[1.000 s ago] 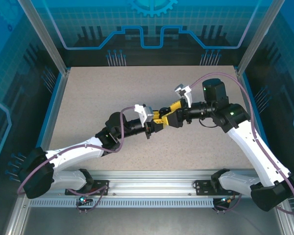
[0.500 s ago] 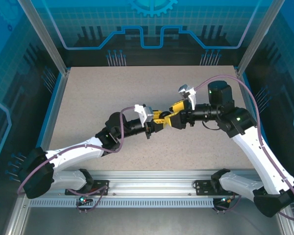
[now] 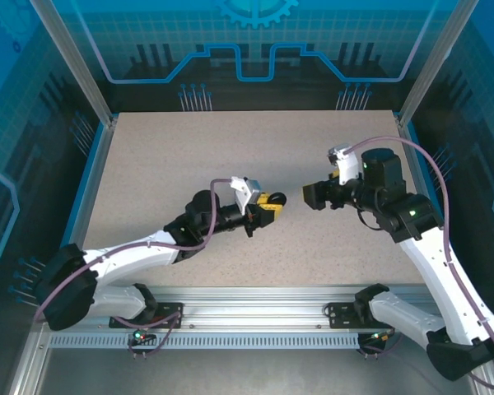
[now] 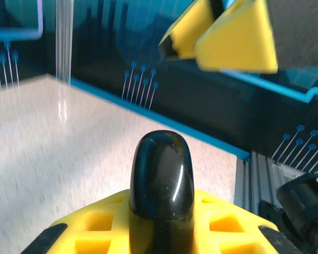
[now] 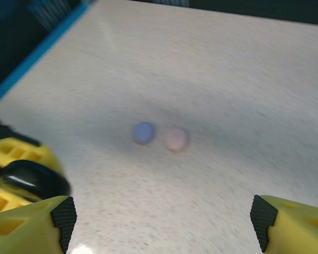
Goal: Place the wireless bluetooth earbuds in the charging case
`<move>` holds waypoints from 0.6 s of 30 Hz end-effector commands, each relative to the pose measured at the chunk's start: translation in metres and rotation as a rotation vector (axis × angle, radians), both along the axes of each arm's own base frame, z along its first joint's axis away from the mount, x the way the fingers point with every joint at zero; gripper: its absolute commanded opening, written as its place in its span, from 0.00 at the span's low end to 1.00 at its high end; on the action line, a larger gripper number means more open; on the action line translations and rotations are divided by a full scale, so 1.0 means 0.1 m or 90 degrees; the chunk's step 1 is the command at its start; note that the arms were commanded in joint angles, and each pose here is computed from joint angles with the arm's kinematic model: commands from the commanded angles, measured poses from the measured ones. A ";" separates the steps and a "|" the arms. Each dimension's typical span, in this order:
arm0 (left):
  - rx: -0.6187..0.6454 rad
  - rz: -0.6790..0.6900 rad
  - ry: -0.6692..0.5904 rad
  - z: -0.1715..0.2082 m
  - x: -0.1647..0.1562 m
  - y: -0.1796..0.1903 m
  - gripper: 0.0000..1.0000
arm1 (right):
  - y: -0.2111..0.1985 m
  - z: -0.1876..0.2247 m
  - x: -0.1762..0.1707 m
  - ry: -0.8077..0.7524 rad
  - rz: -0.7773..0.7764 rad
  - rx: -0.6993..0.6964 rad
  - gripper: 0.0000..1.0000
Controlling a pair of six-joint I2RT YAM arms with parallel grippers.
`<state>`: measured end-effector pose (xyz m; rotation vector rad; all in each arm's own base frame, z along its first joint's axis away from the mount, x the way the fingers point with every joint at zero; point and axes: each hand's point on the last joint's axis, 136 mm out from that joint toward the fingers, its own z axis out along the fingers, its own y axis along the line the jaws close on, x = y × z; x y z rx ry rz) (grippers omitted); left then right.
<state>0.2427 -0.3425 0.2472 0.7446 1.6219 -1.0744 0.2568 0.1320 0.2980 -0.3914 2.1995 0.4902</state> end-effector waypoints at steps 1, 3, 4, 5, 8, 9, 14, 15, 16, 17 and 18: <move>0.054 0.024 0.193 -0.68 0.00 0.00 0.00 | -0.39 -0.34 0.05 0.062 -0.123 -0.036 0.89; 0.091 0.029 0.263 -0.96 0.00 -0.03 0.00 | -0.47 -0.44 0.06 0.078 -0.142 -0.037 0.89; 0.113 0.037 0.297 -1.12 0.01 -0.03 0.00 | -0.50 -0.48 0.06 0.085 -0.148 -0.037 0.89; 0.132 0.048 0.326 -1.25 0.02 -0.03 0.00 | -0.52 -0.51 0.07 0.091 -0.153 -0.036 0.90; 0.179 0.070 0.403 -1.57 0.05 -0.05 0.00 | -0.58 -0.58 0.08 0.112 -0.164 -0.031 0.90; 0.190 0.074 0.421 -1.64 0.06 -0.06 0.00 | -0.59 -0.59 0.08 0.115 -0.165 -0.030 0.90; 0.253 0.094 0.485 -1.89 0.10 -0.07 0.02 | -0.63 -0.67 0.05 0.127 -0.171 -0.035 0.89; 0.266 0.097 0.495 -1.93 0.10 -0.07 0.02 | -0.63 -0.68 0.04 0.130 -0.169 -0.038 0.89; 0.280 0.100 0.507 -1.99 0.10 -0.06 0.03 | -0.64 -0.69 0.03 0.133 -0.171 -0.042 0.89; 0.290 0.101 0.515 -2.02 0.10 -0.07 0.03 | -0.65 -0.69 0.01 0.134 -0.171 -0.045 0.89; 0.298 0.105 0.523 -2.06 0.11 -0.07 0.03 | -0.66 -0.70 0.00 0.134 -0.170 -0.047 0.89</move>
